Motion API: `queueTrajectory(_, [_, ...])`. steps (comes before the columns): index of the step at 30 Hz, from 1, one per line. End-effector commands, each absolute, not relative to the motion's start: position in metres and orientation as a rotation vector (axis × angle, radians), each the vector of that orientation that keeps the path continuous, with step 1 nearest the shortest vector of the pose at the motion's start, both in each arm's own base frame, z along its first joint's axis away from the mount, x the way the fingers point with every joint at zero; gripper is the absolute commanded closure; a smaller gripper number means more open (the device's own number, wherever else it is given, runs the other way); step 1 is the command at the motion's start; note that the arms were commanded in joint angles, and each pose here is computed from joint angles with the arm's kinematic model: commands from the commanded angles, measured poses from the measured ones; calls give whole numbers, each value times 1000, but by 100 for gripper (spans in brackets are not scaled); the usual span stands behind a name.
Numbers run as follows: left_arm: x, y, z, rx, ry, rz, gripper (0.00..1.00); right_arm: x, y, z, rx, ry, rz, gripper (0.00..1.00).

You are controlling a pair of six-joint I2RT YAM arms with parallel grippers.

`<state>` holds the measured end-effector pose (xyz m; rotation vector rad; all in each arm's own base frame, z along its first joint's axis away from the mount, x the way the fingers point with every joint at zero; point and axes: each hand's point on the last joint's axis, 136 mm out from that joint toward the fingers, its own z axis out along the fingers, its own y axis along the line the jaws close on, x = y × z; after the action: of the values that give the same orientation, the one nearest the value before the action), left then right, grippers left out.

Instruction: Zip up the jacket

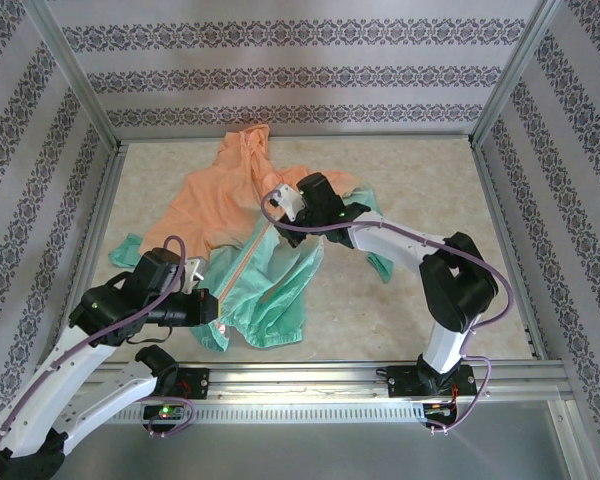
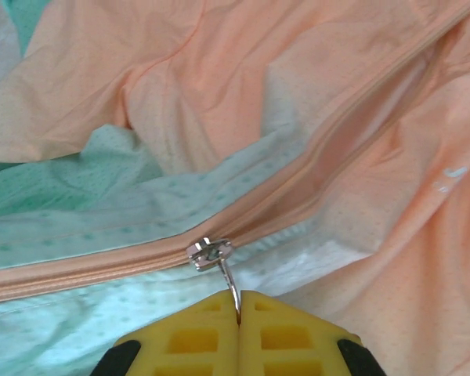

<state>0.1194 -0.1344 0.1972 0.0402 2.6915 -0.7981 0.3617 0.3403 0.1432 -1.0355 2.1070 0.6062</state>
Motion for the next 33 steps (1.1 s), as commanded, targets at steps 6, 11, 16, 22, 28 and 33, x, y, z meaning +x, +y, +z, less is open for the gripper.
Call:
queueTrajectory(6, [107, -124, 205, 21, 2719, -773, 100, 413, 309, 140, -964, 2142, 434, 100])
queueTrajectory(11, [106, -120, 207, 20, 2717, -750, 100, 430, 297, 141, -946, 2147, 380, 100])
queueTrajectory(16, [106, -111, 203, 3, 2733, -676, 100, 449, 280, 141, -910, 2159, 331, 100])
queueTrajectory(22, [108, -105, 203, -30, 2731, -629, 100, 474, 251, 142, -809, 2189, 288, 100])
queueTrajectory(28, [109, -99, 202, -60, 2735, -587, 100, 498, 222, 146, -722, 2204, 249, 100])
queueTrajectory(33, [111, -95, 202, -77, 2733, -550, 100, 512, 197, 148, -660, 2215, 223, 100])
